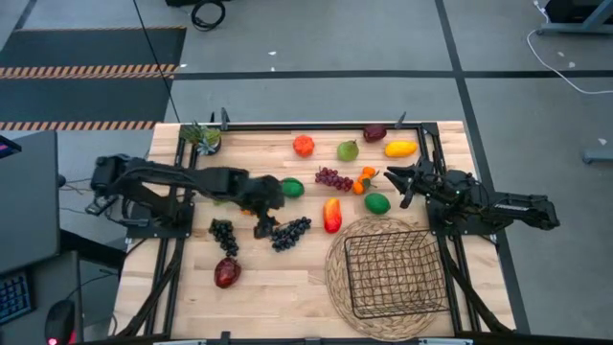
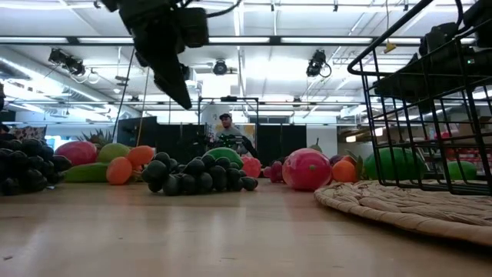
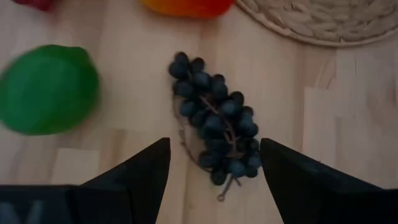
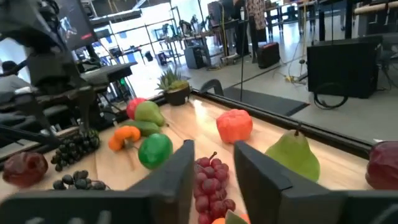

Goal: Build produce basket
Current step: Put the right black grapes into the black wire basket

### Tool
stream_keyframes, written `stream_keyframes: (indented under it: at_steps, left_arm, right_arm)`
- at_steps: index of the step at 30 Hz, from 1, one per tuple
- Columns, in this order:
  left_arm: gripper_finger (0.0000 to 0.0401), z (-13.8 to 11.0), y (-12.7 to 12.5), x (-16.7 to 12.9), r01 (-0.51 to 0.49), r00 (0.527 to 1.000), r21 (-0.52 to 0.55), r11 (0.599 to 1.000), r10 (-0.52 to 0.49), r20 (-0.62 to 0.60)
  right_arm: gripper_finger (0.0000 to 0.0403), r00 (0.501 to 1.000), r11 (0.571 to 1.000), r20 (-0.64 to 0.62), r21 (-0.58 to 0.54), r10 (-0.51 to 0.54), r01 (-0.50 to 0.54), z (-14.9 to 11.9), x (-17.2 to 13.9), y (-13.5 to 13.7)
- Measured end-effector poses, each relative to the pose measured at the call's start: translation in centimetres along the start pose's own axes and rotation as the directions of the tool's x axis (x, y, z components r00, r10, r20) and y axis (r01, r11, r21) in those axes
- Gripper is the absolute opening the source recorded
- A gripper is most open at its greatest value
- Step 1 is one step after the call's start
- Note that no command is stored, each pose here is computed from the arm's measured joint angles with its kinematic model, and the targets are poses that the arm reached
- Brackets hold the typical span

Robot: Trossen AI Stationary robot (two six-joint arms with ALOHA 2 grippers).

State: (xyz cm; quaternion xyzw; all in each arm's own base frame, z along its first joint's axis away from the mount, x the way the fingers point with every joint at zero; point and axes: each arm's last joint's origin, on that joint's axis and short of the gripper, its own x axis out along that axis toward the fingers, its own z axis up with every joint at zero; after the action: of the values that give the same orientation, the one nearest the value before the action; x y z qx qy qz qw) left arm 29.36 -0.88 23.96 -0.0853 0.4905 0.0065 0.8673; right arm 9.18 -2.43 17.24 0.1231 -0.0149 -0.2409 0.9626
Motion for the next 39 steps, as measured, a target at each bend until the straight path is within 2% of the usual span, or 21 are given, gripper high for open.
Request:
stream_keyframes:
  at_steps: [9, 14, 17, 20, 24, 29, 34, 39]
  left_arm:
    - [0.0256, 0.4, -2.8, 4.2, 0.051, 0.991, -0.048, 0.998, -0.057, -0.122]
    - [0.0257, 0.4, -3.0, 4.9, 0.036, 0.991, -0.155, 0.987, -0.056, -0.125]
    - [0.0257, 0.4, -3.0, 4.9, 0.023, 0.990, -0.249, 0.968, -0.056, -0.126]
    - [0.0260, 0.4, -3.1, 4.9, 0.019, 0.991, -0.294, 0.955, -0.057, -0.124]
    - [0.0261, 0.6, -3.3, 5.0, 0.012, 0.994, -0.296, 0.955, -0.042, -0.096]
    - [0.0261, 0.2, -2.8, 6.0, -0.104, 0.991, -0.311, 0.945, 0.071, -0.117]
    - [0.0261, 0.2, -2.8, 8.5, -0.102, 0.991, -0.318, 0.943, 0.068, -0.117]
    - [0.0261, -0.8, -2.3, 11.0, -0.126, 0.975, -0.301, 0.945, 0.062, -0.211]
  right_arm:
    - [0.0206, 0.999, 0.997, 0.046, 0.070, 0.023, -0.027, 0.5, 0.0, 0.2]
    - [0.0251, 0.997, 0.996, 0.066, 0.078, 0.047, -0.052, 0.7, 0.0, 0.3]
    - [0.0273, 0.993, 0.994, 0.105, 0.088, 0.057, -0.066, 1.1, -0.1, 0.4]
    - [0.0287, 0.988, 0.994, 0.143, 0.081, 0.065, -0.077, 1.5, -0.1, 0.4]
    - [0.0295, 0.985, 0.995, 0.158, 0.060, 0.068, -0.078, 1.6, -0.1, 0.5]
    - [0.0293, 0.985, 0.995, 0.157, 0.063, 0.069, -0.080, 1.6, -0.1, 0.5]
    - [0.0292, 0.986, 0.992, 0.143, 0.081, 0.087, -0.099, 1.5, -0.1, 0.5]
    - [0.0291, 0.984, 0.989, 0.131, 0.076, 0.119, -0.129, 1.4, -0.1, 0.6]
